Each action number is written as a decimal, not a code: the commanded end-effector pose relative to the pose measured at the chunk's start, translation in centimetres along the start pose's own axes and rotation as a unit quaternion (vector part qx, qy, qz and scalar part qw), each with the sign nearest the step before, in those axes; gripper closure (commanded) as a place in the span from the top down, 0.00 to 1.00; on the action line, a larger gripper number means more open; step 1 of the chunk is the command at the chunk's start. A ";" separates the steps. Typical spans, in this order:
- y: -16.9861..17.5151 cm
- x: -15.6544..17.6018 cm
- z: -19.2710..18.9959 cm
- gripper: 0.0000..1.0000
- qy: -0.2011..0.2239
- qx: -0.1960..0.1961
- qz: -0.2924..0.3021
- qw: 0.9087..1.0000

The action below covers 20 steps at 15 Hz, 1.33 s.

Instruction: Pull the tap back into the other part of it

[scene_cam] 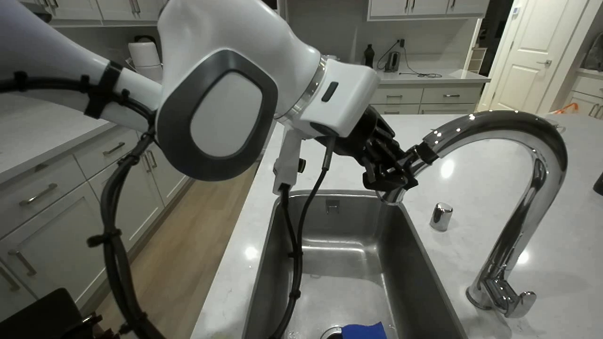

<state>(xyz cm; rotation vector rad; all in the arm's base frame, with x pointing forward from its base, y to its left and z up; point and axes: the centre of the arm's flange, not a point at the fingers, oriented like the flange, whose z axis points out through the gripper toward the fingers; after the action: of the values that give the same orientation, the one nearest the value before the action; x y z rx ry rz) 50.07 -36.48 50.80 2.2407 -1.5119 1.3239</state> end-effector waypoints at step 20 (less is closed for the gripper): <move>0.6 3.0 -2.8 0.75 0.059 -0.091 -0.182 0.977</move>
<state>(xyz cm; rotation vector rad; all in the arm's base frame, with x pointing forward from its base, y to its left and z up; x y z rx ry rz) 48.85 -37.40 51.90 2.2145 -1.0751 1.1198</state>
